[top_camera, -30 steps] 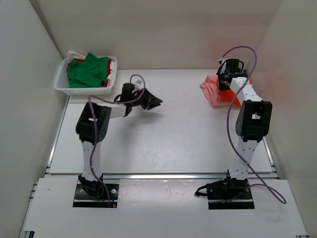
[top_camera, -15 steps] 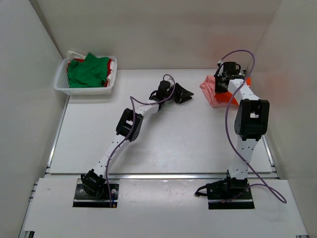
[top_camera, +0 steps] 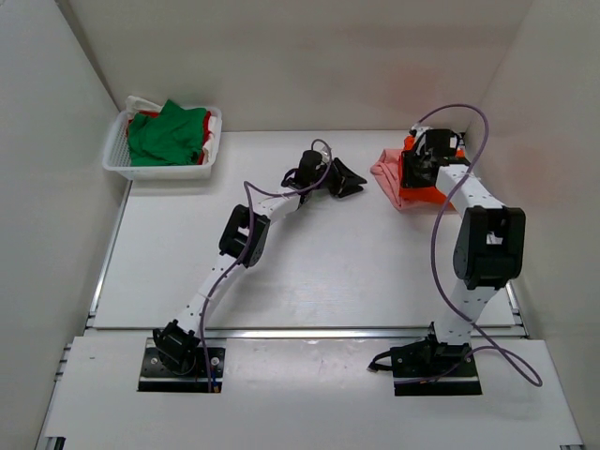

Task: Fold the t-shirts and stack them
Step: Put the neatly folded tshirt into the corner of the board with the right arm

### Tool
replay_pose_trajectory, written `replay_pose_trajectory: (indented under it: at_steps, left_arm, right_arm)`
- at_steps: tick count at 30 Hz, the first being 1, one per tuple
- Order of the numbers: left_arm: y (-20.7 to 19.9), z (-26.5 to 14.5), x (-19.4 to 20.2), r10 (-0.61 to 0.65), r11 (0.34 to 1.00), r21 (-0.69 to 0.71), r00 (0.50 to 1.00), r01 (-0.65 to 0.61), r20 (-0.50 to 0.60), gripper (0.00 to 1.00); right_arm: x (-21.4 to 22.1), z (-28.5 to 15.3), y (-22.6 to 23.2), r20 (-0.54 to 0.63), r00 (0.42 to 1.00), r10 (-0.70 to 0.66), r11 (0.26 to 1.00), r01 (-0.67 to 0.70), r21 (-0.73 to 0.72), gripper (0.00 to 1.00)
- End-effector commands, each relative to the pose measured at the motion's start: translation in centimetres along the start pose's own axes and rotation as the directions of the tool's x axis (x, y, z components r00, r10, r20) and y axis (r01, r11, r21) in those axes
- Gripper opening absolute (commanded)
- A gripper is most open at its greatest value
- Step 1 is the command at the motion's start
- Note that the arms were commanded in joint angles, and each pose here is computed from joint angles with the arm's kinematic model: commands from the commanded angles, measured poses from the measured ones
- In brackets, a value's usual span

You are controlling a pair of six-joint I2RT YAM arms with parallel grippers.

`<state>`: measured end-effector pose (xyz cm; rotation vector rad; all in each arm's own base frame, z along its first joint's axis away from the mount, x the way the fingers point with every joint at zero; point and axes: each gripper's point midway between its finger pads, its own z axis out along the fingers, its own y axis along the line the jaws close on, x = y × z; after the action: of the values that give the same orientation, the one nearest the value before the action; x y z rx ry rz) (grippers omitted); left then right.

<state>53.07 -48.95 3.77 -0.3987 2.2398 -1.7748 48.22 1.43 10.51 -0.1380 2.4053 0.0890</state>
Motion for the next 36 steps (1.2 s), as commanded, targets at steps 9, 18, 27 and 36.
replay_pose_trajectory:
  at_steps: [9,18,27,36]
  left_arm:
    - [-7.9,-6.2,0.9,0.219,0.963,-0.149,0.975,-0.223,-0.040,0.45]
    - [-10.6,-23.3,0.2,0.261,0.964,-0.110,0.946,-0.244,0.191,0.47]
    - [-8.8,-31.4,2.1,0.271,0.958,-0.165,0.932,-0.235,0.241,0.47]
    - [-7.4,-30.9,3.2,0.262,0.959,-0.170,0.943,-0.229,0.207,0.46]
  right_arm:
    - [-7.6,-2.9,-3.8,0.232,0.961,0.151,0.988,-0.157,0.008,0.62]
    - [-5.5,5.9,-4.0,0.010,0.972,0.237,0.969,-0.235,-0.069,0.90]
    - [-4.5,9.3,-4.4,-0.076,0.974,0.212,0.977,-0.210,0.036,0.17]
    - [-8.7,4.0,-5.5,0.120,0.979,0.162,0.985,-0.168,0.035,0.00]
